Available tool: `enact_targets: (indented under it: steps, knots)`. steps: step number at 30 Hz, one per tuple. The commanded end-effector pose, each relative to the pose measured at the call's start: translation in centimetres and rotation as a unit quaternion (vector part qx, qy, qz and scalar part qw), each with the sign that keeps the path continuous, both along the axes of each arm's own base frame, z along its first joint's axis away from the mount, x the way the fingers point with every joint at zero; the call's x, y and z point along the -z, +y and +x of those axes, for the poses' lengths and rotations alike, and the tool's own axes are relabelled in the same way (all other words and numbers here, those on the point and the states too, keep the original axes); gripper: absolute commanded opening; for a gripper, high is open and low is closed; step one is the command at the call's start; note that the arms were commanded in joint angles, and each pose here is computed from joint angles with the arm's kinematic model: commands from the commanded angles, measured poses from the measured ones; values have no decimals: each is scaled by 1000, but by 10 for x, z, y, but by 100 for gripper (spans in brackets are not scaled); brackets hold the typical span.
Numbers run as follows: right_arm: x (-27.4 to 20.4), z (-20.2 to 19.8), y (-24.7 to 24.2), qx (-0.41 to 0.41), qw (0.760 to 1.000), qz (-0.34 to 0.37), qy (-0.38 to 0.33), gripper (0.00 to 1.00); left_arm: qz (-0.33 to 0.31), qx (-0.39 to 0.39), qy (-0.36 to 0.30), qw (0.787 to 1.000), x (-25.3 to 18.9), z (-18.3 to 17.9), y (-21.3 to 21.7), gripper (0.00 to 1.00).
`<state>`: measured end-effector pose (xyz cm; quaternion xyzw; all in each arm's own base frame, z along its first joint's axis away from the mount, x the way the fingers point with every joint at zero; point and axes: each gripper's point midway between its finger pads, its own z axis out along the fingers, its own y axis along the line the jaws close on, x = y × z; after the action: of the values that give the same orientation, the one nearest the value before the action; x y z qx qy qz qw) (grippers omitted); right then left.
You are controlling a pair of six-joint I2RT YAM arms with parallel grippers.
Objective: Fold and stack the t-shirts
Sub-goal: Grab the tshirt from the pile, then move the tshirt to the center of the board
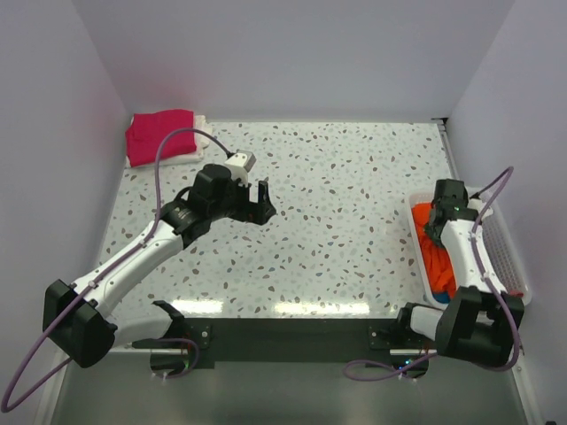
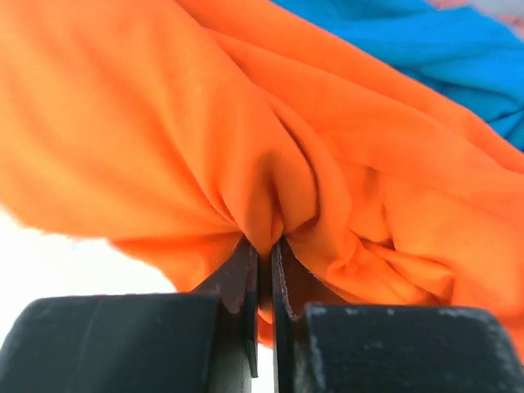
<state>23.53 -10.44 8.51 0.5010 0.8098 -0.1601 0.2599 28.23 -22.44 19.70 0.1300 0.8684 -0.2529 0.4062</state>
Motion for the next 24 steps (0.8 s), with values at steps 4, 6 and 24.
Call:
enact_targets:
  steps: [4,6,24]
  knots:
    - [-132,33,2,-43,983,-29,-178,0,-20,-18,-25,999,-17,5,2,100]
    - [-186,42,7,-68,967,-36,-244,0,-21,-19,-28,999,-19,6,2,100]
    - [-452,84,331,-500,715,83,-482,0,-56,-169,-106,978,-88,39,84,100]
